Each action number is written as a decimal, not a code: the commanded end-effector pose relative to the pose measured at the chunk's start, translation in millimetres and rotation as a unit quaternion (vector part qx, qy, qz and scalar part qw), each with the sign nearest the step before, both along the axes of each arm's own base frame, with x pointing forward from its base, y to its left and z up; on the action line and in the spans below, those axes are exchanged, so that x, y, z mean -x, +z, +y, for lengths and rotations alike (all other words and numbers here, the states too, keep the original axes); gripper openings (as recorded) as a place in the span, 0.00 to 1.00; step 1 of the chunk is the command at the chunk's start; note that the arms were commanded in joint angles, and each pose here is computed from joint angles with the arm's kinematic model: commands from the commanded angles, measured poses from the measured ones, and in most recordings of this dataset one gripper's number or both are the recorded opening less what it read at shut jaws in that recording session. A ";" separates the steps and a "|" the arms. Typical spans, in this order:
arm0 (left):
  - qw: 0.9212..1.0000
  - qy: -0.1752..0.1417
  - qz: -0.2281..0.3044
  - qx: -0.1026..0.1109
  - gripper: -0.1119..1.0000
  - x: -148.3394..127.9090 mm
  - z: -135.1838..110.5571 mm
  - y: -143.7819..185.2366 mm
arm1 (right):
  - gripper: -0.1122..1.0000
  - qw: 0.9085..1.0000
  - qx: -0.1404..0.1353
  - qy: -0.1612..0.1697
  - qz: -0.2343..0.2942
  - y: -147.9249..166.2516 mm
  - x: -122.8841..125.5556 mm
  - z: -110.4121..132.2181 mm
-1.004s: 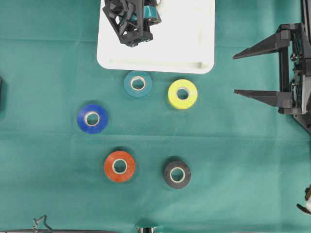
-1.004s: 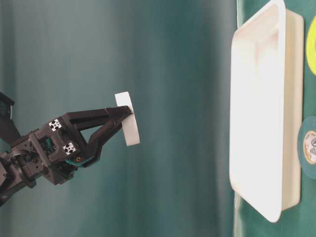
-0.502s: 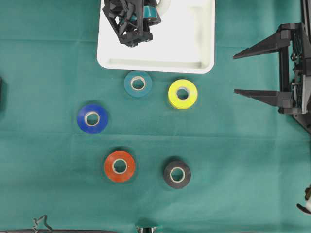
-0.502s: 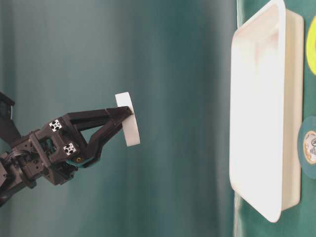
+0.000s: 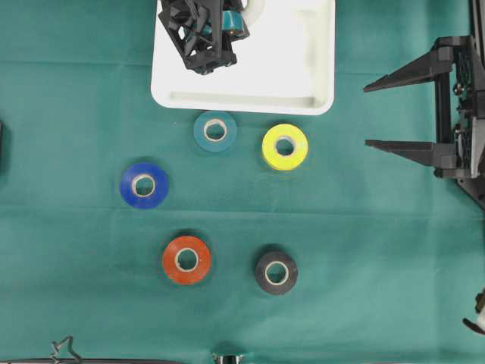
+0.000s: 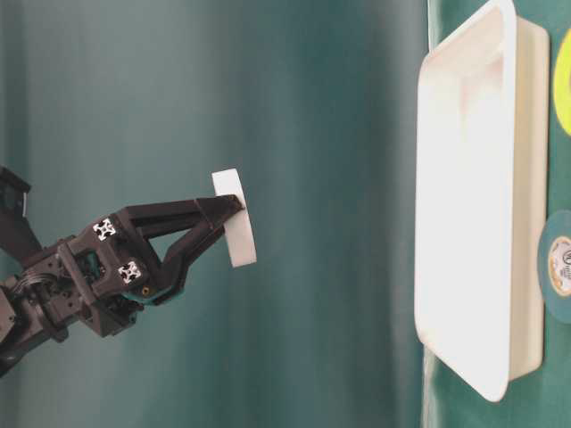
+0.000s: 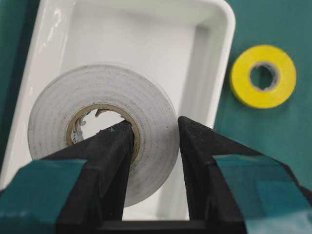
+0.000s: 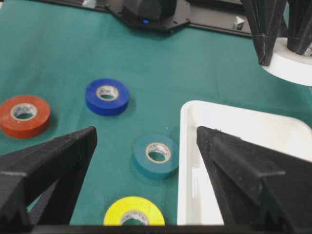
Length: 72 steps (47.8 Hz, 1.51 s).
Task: Pick up the tape from a random location and place it into the white case.
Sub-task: 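Lower the white roll into the tray and open the left gripper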
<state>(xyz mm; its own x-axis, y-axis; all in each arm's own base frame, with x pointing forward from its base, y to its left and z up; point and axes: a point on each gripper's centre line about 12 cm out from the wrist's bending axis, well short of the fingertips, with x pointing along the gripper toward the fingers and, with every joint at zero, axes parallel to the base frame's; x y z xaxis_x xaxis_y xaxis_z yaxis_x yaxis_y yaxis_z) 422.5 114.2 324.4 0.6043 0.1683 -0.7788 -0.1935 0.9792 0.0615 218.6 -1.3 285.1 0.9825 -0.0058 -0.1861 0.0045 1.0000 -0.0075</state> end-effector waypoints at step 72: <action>0.999 0.042 0.014 0.003 0.33 -20.6 48.8 -149.9 | 0.93 1.000 0.001 -0.001 -0.004 6.0 -6.2 -0.4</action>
<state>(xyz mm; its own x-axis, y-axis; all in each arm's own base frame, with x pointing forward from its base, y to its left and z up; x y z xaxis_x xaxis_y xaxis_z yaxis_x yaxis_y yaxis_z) 437.9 159.5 166.2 0.5363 0.1992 -0.8202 -0.2683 0.9616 0.0581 221.9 -1.3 280.5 0.9786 -0.0057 -0.2056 0.0043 1.0000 -0.0074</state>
